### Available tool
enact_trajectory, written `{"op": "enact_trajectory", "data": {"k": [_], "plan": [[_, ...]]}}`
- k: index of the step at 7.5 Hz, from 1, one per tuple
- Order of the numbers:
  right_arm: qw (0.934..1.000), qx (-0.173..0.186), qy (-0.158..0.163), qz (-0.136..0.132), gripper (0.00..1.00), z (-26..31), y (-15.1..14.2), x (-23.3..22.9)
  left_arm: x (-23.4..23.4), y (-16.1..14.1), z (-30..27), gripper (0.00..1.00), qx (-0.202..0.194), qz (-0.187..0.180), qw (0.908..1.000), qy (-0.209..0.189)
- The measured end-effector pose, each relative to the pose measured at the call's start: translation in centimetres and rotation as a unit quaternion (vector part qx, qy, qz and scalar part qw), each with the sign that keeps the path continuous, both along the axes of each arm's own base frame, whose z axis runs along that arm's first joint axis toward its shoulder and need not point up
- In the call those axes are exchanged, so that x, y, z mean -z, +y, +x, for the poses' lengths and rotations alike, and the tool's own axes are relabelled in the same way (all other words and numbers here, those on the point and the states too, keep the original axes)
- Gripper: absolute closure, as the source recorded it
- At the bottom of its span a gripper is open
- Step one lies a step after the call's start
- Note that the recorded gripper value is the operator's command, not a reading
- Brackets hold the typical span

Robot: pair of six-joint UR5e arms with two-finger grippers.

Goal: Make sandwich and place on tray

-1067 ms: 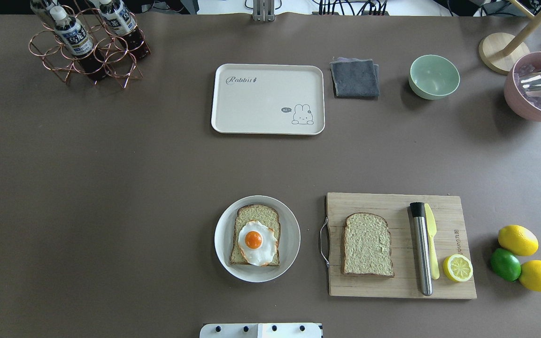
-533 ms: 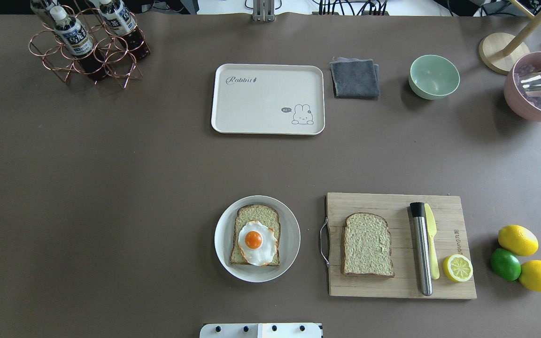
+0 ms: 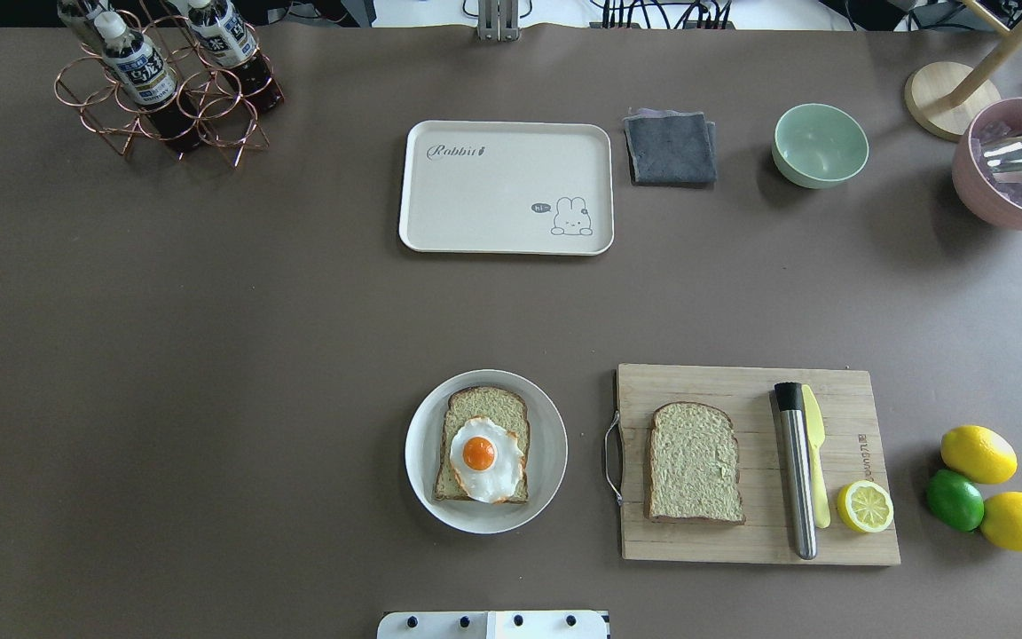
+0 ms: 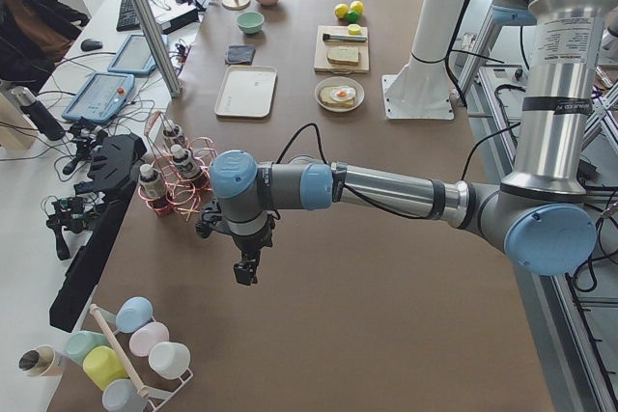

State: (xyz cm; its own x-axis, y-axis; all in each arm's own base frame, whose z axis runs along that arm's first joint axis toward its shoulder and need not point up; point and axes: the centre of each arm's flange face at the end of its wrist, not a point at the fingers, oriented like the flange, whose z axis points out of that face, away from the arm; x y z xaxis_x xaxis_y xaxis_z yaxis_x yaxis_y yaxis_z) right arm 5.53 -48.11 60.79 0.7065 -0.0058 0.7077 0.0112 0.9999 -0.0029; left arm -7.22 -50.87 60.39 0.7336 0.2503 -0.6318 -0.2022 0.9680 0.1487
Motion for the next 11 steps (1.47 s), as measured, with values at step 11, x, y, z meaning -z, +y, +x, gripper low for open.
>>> {"op": "enact_trajectory", "data": {"k": [11], "plan": [[0.9999,-0.001,-0.005,-0.011,0.00,-0.1,0.8,-0.8,0.8,-0.1,-0.7,0.02,0.005,0.013,0.9999,0.004]]}}
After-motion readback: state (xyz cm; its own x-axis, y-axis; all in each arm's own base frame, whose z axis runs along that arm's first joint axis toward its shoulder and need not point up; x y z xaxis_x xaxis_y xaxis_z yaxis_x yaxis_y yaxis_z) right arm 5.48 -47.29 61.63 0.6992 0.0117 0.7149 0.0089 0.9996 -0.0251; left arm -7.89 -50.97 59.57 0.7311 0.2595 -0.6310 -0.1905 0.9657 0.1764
